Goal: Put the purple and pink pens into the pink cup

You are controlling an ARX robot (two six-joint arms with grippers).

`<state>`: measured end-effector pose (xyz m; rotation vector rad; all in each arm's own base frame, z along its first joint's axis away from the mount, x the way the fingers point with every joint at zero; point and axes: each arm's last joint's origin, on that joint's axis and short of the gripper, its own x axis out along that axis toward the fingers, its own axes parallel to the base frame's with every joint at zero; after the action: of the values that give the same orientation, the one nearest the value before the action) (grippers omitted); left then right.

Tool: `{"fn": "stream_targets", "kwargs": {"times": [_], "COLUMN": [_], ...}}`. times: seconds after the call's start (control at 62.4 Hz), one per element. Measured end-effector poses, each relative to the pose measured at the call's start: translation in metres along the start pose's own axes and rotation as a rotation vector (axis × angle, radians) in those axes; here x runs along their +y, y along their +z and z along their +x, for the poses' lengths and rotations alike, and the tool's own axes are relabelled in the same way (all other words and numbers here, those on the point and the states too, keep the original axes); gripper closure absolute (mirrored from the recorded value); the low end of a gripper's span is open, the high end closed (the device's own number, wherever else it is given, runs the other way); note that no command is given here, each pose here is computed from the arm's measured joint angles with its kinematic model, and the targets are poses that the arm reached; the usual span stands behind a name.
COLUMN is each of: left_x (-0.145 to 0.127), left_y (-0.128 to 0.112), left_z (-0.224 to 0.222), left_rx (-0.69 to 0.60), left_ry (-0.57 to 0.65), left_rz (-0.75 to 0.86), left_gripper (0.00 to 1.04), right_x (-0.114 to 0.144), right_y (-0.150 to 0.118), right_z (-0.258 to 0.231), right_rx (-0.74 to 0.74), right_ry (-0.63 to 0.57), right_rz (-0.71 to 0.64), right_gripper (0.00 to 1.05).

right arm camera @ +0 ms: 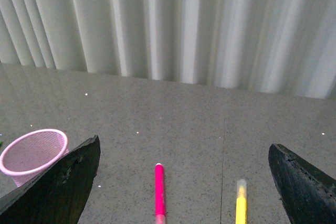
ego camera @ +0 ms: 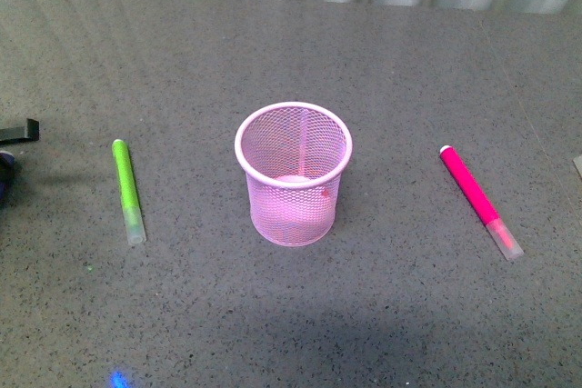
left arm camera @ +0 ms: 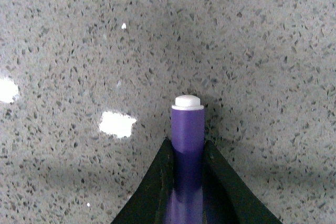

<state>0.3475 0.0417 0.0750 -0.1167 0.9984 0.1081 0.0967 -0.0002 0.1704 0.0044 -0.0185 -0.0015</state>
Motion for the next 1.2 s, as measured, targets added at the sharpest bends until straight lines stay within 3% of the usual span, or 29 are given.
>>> {"fn": "stream_targets", "kwargs": {"times": [0.256,0.481,0.625,0.785,0.929,1.073,1.201], "left_x": [0.010,0.017,0.006,-0.040,-0.108,-0.164,-0.195], "left_y": [-0.010,0.010,0.021,0.036,0.049,0.051,0.047], "left_z": [-0.037,-0.115,-0.151,-0.168,-0.170,-0.162,-0.157], "left_rx": [-0.049,-0.261,-0.391,-0.494,-0.530,-0.529,-0.532], "left_ry": [-0.025,-0.071,-0.101,-0.198,-0.331,-0.443,-0.503], "left_rz": [-0.035,-0.095,-0.128,-0.114,-0.036,0.029,0.067], "left_gripper": [0.96,0.96,0.96,0.96,0.96,0.97,0.97], "right_x": [0.000,0.000,0.000,0.000,0.000,0.000,0.000], "right_y": [0.000,0.000,0.000,0.000,0.000,0.000,0.000], "right_z": [0.000,0.000,0.000,0.000,0.000,0.000,0.000], "right_rx": [0.000,0.000,0.000,0.000,0.000,0.000,0.000], "right_ry": [0.000,0.000,0.000,0.000,0.000,0.000,0.000], "right_rz": [0.000,0.000,0.000,0.000,0.000,0.000,0.000], "right_gripper": [0.07,0.07,0.07,0.07,0.07,0.07,0.07]}}
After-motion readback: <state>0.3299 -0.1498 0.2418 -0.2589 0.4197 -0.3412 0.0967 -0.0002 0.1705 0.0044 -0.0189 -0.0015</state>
